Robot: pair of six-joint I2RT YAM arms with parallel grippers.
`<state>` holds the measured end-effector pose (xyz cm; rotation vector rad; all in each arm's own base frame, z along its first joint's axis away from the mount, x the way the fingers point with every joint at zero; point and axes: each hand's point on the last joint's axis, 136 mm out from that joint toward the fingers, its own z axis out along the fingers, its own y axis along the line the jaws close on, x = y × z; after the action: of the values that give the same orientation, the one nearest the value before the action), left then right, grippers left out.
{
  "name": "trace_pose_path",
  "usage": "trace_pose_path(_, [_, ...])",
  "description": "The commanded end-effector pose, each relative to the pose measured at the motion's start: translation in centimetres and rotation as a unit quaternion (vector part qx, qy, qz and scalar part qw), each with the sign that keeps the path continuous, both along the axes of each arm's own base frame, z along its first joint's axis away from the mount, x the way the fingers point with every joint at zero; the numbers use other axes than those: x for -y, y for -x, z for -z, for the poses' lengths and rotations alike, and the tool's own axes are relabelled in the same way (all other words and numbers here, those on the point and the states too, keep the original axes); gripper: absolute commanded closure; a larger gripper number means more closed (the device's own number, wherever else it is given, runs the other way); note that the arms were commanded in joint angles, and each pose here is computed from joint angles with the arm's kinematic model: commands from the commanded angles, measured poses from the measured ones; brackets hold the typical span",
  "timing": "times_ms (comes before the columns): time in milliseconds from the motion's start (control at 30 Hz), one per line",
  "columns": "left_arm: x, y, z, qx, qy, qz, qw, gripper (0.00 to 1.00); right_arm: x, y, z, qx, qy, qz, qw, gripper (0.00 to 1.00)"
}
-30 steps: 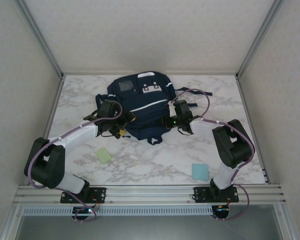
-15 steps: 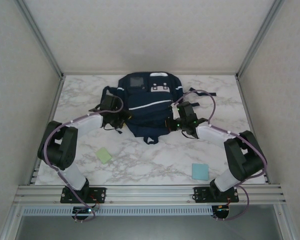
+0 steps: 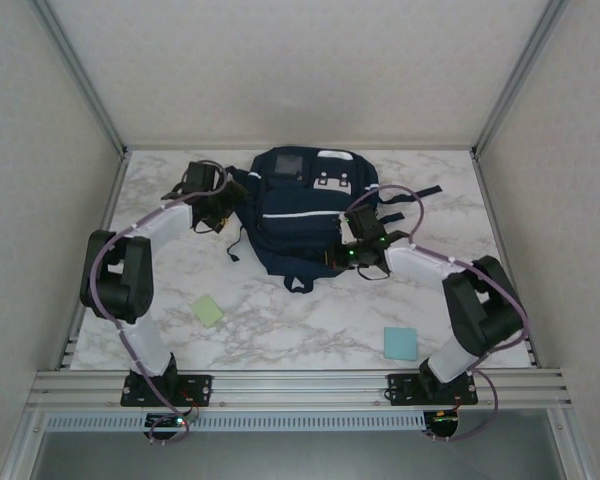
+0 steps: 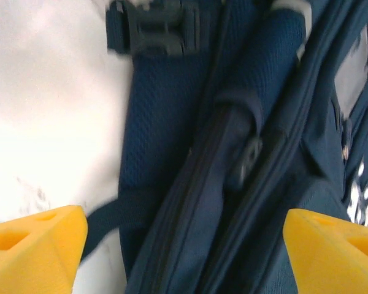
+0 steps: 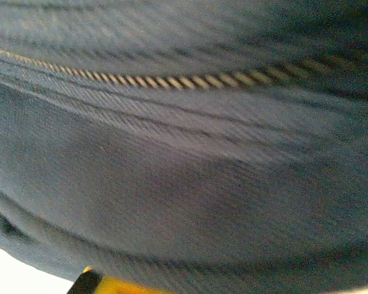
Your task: Pack books, pencil case, and school supplies into a backpack
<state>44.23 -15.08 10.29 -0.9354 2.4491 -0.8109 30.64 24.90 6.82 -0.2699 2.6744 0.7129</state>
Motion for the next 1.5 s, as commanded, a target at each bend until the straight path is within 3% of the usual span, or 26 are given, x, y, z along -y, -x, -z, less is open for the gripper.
trace_pose_path(0, [2.6,4.9,-1.7,-0.019,0.014,0.032,0.999,0.15,-2.3,1.6,-0.2,-0.086,-0.015,0.008,0.996,1.0])
trace_pose_path(133, [5.2,9.1,-1.1,-0.042,0.051,0.032,0.997,0.13,-3.3,2.0,-0.1,-0.125,0.016,-0.01,0.992,1.0])
trace_pose_path(267, [7.9,11.0,-0.1,-0.067,0.118,0.009,0.991,0.11,-3.6,1.9,-0.5,-0.135,0.032,-0.02,0.99,1.0])
trace_pose_path(467, [11.9,9.8,-1.0,-0.057,0.171,-0.002,0.984,0.13,-4.8,2.0,-2.6,-0.124,0.006,-0.028,0.992,1.0])
trace_pose_path(600, [14.5,8.7,-1.3,-0.05,0.2,0.008,0.978,0.25,-5.5,2.4,-2.9,-0.125,-0.007,-0.036,0.992,1.0])
trace_pose_path(700, [14.8,8.2,0.4,-0.059,0.179,0.009,0.982,0.34,-5.5,3.0,-2.5,-0.13,0.0,-0.047,0.99,1.0])
trace_pose_path(733, [14.8,8.1,1.0,-0.062,0.176,0.007,0.982,0.42,-5.3,3.1,-2.4,-0.13,0.005,-0.051,0.99,1.0])
trace_pose_path(867, [12.7,7.5,3.8,-0.068,0.162,-0.019,0.984,0.94,-2.1,4.4,-1.4,-0.13,0.096,-0.089,0.983,1.0])
trace_pose_path(900, [11.8,7.3,4.2,-0.068,0.157,-0.024,0.985,1.0,-0.9,4.8,-1.0,-0.137,0.123,-0.099,0.978,1.0])
trace_pose_path(1100, [6.6,7.2,4.4,-0.069,0.104,-0.029,0.992,1.0,5.8,5.9,0.3,-0.183,0.234,-0.109,0.949,1.0])
trace_pose_path(1300, [2.9,7.3,3.9,-0.067,0.057,-0.022,0.996,1.0,9.4,2.8,-1.3,-0.143,0.307,-0.103,0.935,1.0])
trace_pose_path(1467, [1.5,8.2,4.3,-0.082,0.037,-0.012,0.996,1.0,11.6,-0.7,-2.3,-0.092,0.386,-0.132,0.908,1.0])
